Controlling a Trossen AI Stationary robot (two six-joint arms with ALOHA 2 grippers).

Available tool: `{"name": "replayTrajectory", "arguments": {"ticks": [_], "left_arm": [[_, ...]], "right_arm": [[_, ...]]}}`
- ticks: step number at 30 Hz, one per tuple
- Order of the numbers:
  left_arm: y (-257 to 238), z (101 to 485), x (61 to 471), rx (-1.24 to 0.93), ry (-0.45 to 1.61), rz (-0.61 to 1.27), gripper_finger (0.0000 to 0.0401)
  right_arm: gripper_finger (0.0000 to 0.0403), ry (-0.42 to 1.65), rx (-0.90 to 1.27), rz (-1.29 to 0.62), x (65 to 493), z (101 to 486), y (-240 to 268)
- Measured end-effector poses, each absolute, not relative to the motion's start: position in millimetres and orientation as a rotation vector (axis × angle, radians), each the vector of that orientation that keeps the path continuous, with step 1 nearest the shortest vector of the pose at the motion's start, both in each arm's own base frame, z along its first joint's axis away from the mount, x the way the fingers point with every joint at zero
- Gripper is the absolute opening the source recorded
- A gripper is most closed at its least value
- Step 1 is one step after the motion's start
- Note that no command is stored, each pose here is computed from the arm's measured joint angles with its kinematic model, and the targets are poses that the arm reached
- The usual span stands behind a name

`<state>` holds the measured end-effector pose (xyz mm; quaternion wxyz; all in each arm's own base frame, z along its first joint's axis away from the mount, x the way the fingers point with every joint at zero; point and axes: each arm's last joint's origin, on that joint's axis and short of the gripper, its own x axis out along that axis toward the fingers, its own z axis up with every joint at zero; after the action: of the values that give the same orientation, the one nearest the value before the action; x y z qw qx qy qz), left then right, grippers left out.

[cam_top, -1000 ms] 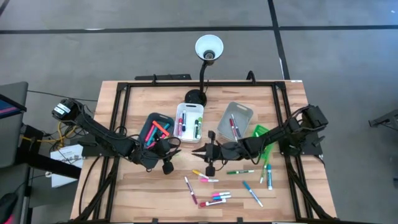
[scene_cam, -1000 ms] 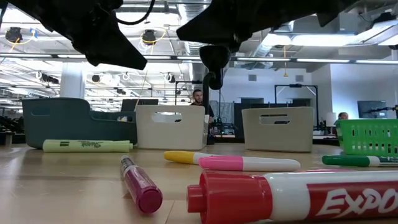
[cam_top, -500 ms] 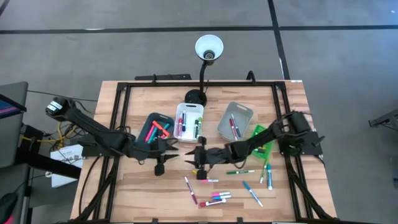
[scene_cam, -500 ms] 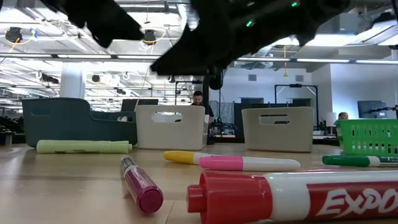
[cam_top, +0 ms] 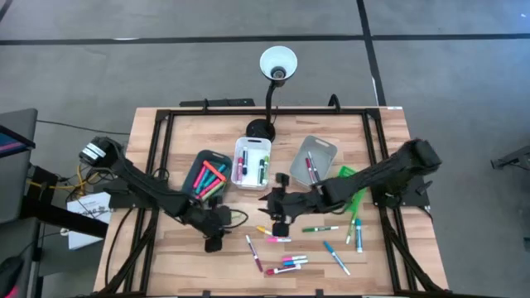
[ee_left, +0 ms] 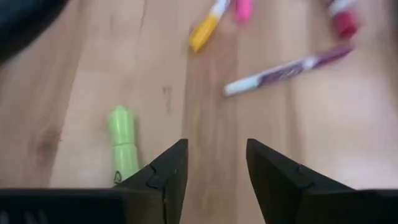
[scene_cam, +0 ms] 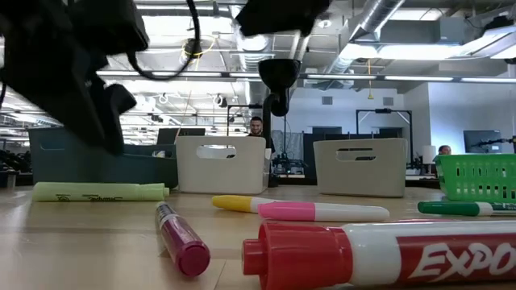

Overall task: Pick & Place Markers
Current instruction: Put the light green highlighter into the blue bin

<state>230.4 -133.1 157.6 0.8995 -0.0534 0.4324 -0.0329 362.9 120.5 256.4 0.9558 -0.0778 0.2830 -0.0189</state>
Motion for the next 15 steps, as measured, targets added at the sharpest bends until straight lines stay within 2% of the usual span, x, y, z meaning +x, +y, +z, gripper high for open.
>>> {"name": "replayTrajectory", "arguments": {"ticks": [6,15], "left_arm": [[-119.1,153.8,258.5,0.043,1.022,0.06,0.0159],[-93.3,131.1,270.3,-0.014,1.19,0.107,0.0159]], "right_arm": [[0.0127,0.534,-0.067,-0.023,331.9,295.4,124.6],[0.0127,0.566,-0.112,0.022,314.9,298.0,143.4]]}}
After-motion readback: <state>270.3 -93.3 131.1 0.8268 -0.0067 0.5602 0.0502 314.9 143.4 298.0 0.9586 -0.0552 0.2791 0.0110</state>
